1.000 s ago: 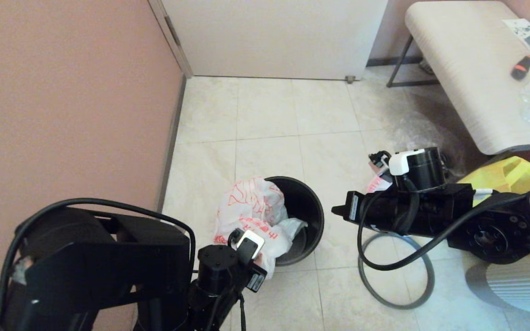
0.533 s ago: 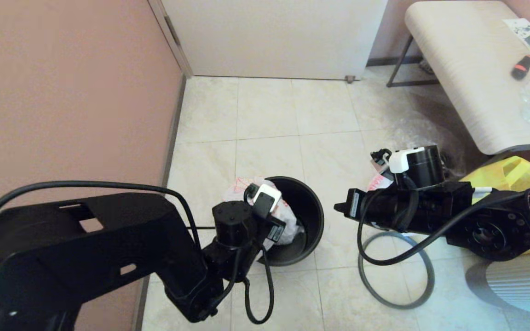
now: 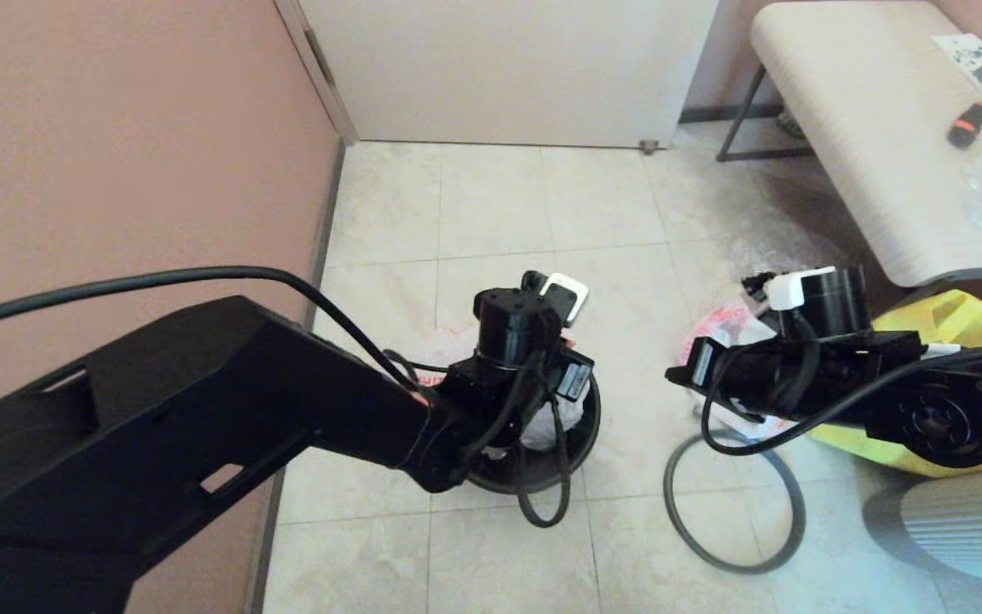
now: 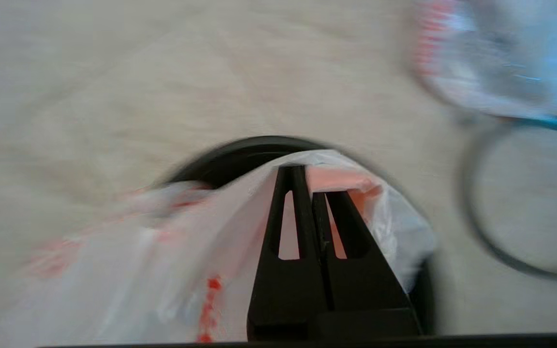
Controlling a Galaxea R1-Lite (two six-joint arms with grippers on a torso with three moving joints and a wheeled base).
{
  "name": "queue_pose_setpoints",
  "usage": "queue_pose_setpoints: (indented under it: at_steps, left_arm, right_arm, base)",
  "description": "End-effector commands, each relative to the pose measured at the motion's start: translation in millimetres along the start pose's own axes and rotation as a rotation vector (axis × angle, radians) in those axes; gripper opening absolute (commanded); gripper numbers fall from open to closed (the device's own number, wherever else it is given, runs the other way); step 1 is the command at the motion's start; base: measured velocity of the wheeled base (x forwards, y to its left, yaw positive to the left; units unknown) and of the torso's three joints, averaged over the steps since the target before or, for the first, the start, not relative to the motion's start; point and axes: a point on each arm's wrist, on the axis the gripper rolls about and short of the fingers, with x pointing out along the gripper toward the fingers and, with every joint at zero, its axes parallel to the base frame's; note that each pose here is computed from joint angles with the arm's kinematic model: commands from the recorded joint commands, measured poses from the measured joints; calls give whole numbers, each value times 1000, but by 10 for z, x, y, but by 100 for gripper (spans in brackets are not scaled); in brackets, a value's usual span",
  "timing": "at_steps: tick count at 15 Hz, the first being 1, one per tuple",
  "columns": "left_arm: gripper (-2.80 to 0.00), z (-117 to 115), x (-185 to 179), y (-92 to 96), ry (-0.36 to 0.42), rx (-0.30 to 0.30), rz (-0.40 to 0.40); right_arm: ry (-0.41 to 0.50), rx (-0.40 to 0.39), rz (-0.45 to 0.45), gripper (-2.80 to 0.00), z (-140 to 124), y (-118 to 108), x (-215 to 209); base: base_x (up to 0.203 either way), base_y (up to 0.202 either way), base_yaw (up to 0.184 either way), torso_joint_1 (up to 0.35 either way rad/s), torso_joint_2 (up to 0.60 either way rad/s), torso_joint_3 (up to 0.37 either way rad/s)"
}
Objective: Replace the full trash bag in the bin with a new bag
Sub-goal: Put the new garbage bag on the trash can
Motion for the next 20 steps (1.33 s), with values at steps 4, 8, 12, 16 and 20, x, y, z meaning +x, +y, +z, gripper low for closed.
queue_pose_setpoints:
  at_steps: [4,8,12,16,20]
  left_arm:
    - [-280,-78,335,-205,93,15,-52]
    - [-280,97,572,-251,87,13,-50]
    - [0,190,577,-554,113,25,-112]
    - [0,114,535,-612,152,-17,-123]
    - [0,385,108,-408,149,-77,-131]
  right_arm:
    - [-60,88,-62,-280,185,-310,-157]
    - [-112,116,-37,-280,350,-345,-298]
    - [-172,127,-38,-280,531,-380,-375]
    - [-178,127,-35,-280,547,-372,-394]
    - [-128,113,-32,-280,424,-284,-375]
  base:
    - [0,0,0,0,0,0]
    - [0,0,0,0,0,0]
    - [0,0,0,0,0,0]
    - [0,0,0,0,0,0]
    - [0,0,0,0,0,0]
